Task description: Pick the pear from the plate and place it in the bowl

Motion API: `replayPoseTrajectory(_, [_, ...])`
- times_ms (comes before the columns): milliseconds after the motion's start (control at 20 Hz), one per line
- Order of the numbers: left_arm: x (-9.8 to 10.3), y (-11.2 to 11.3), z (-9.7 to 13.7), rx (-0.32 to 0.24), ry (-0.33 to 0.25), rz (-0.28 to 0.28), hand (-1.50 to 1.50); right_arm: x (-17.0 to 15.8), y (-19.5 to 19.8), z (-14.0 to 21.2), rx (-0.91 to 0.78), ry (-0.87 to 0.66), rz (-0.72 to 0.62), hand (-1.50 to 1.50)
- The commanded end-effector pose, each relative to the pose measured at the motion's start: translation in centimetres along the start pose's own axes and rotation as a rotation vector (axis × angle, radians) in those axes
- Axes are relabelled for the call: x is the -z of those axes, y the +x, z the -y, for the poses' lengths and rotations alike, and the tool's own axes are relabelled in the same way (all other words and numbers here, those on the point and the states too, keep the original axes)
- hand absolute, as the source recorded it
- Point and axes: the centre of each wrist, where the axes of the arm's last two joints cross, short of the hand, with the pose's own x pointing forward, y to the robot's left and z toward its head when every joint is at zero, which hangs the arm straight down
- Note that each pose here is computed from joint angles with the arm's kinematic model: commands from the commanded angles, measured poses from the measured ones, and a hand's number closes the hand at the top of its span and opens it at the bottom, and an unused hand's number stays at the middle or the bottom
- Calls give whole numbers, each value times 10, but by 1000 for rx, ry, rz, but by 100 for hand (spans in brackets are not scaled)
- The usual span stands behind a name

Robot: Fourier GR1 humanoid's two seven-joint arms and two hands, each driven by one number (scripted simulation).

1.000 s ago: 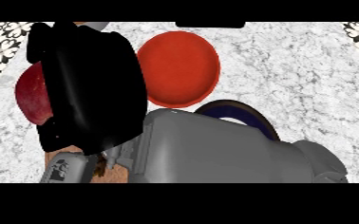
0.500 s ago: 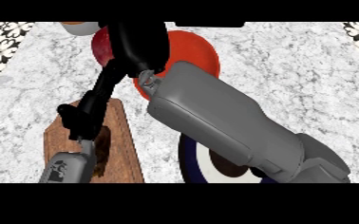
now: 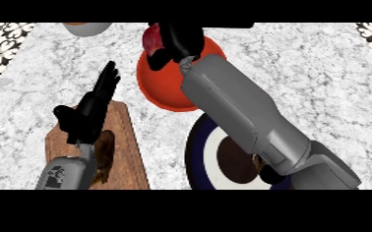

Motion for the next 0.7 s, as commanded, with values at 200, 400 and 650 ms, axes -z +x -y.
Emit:
replayPoseTrajectory(200, [-8, -8, 11, 8, -11, 12, 0, 5, -62, -24, 140, 194, -144, -150])
replayPoseTrajectory(400, [-10, -11, 24, -3, -24, 12, 0, 1, -80, -32, 231, 289, -53, -150])
replayPoseTrajectory(650, [-2, 0, 13, -4, -16, 8, 0, 1, -80, -24, 415, 169, 50, -150])
